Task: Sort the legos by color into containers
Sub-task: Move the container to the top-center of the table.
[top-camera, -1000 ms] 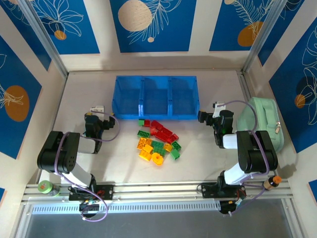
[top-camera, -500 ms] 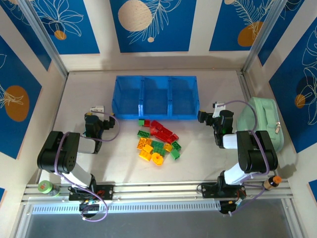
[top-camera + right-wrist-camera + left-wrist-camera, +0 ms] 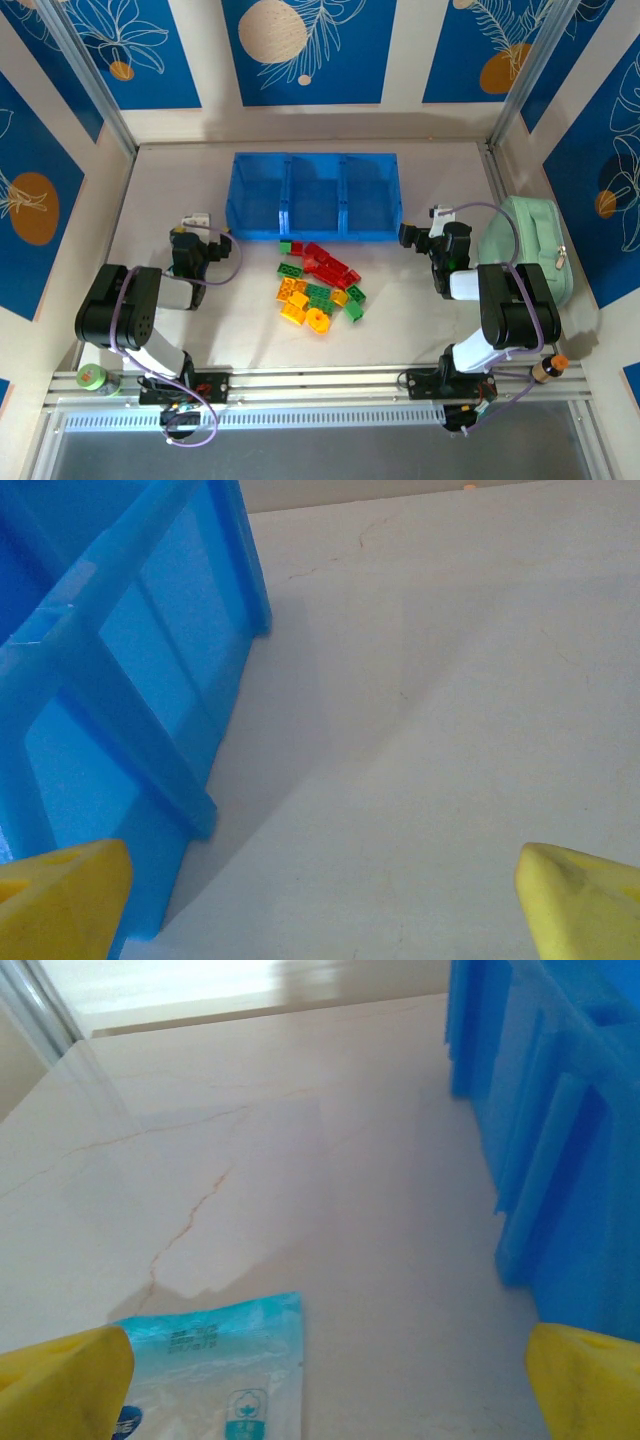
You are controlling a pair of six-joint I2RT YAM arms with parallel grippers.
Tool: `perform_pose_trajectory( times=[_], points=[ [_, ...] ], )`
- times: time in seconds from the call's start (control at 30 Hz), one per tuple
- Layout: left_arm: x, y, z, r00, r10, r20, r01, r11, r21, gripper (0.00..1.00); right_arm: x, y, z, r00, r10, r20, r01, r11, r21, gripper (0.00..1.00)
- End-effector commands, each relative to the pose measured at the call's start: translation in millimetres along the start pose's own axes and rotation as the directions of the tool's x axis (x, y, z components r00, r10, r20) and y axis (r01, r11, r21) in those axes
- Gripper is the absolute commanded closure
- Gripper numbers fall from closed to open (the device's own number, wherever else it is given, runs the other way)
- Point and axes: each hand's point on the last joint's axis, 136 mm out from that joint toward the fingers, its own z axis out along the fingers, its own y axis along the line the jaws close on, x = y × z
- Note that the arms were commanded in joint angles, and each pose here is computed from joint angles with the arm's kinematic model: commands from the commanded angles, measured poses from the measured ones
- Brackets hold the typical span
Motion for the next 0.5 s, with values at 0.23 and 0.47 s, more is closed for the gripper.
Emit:
perform_pose_trajectory(
  times=[0.23, 0.47],
  points=[
    [-76.4, 17.6, -16.3, 0.999, 0.032, -0.001, -0.032, 0.987, -0.161, 0.0, -64.1, 41.0, -29.5, 0.995, -0.099, 0.033, 0.1, 0.995, -0.012, 0.01],
    [-103.6, 18.6, -34.3, 0.983, -0.087, -0.16, 0.062, 0.986, -0.156, 0.0, -76.1, 30.0, -57.0, 0.903, 0.368, -0.223, -0.357, 0.93, 0.089, 0.01]
  ],
)
